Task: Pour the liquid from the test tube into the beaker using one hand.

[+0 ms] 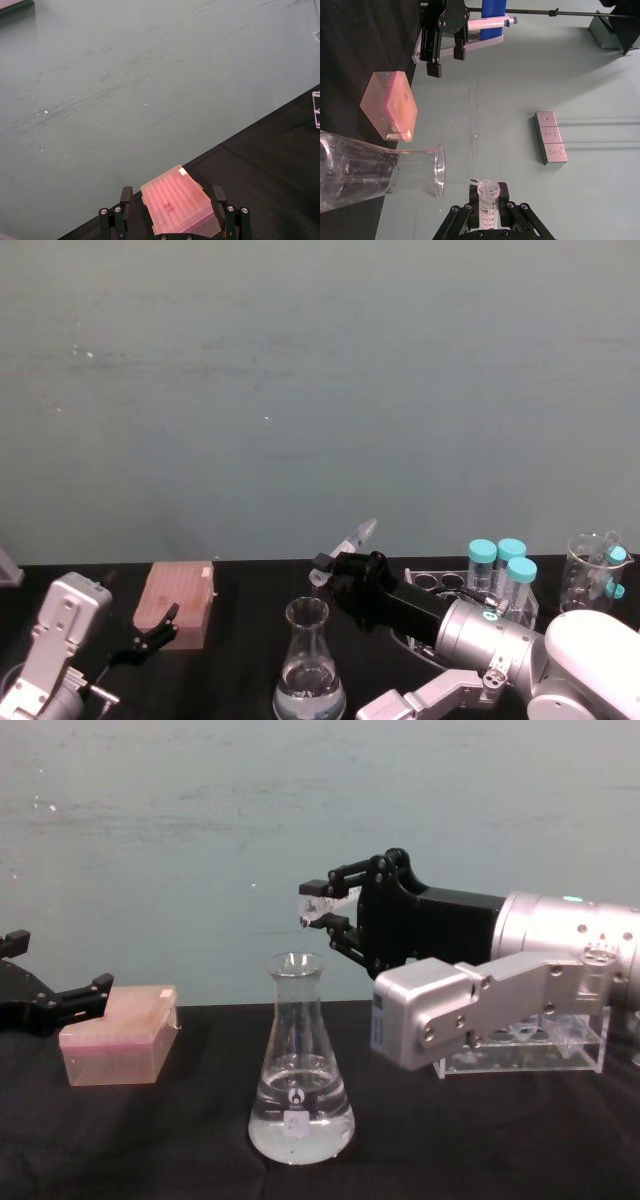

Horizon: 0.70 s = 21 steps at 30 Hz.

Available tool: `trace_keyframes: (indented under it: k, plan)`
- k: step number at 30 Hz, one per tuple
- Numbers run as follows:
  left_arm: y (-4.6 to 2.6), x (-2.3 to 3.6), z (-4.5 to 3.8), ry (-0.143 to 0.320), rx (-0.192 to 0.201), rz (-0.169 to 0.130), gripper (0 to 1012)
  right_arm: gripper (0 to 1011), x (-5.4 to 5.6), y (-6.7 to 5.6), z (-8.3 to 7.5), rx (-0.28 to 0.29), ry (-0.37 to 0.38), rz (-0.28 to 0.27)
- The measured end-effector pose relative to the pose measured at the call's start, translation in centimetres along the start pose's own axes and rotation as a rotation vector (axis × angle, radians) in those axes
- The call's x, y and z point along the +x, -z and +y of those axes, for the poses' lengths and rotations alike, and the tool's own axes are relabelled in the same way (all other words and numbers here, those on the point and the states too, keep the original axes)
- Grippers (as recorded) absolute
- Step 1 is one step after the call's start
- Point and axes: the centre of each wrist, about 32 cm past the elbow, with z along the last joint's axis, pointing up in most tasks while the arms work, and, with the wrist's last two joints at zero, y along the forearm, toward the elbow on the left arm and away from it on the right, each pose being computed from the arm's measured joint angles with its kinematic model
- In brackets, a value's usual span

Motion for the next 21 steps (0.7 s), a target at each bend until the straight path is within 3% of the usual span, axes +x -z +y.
trace_keyframes:
  k: [21]
  plan:
    - [0.00, 0.00, 0.00, 0.000, 0.000, 0.000, 1000, 217, 0.01, 0.38, 0.01, 0.015, 0.011, -0.053]
